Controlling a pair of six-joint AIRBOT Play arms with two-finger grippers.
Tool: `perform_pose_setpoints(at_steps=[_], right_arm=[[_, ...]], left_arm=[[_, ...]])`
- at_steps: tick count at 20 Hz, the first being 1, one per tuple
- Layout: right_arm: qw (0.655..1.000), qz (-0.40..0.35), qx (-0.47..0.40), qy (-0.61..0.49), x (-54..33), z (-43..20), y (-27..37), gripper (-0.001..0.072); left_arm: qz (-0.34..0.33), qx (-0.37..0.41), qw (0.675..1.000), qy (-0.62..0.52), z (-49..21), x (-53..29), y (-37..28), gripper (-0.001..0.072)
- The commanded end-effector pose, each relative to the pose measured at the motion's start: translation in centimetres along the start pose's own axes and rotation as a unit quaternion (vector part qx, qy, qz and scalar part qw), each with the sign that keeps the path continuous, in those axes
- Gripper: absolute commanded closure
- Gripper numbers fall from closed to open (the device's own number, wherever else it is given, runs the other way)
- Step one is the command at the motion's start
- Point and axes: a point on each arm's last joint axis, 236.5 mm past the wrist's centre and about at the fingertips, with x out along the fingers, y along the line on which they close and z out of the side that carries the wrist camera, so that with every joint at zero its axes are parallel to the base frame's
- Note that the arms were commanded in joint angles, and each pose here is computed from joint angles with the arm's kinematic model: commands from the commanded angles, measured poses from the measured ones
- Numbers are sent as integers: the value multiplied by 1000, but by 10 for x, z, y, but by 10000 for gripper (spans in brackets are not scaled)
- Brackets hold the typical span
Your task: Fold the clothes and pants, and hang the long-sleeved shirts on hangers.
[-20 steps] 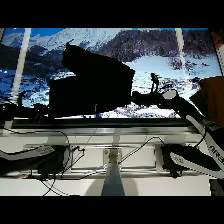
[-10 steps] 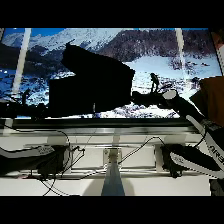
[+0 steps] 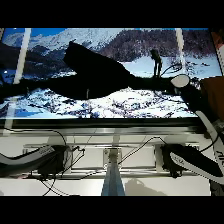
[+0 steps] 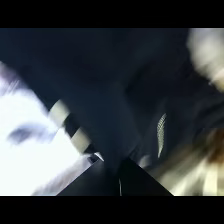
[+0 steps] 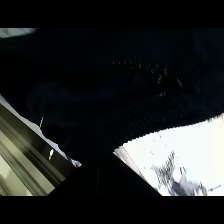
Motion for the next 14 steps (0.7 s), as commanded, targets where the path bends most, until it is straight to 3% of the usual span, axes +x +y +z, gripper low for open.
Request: perform_pose_setpoints(at_steps=[1,6,11,14], right_arm=[[988,37,-112,-96,-51,80,75,687],[944,84,-222,-228,-153,151,189,686],[898,135,-279,-311,-244,150,274,686],[889,173,-284,-316,-267,133,300,686]], left_arm=[[-86,144,968,-186,89,-51,-128,688],[-20,315,879,-358,121,-132,-276,688],[102,405,699,-580,98,-242,-388,687],[138,450,624,-623,64,-269,-428,687]])
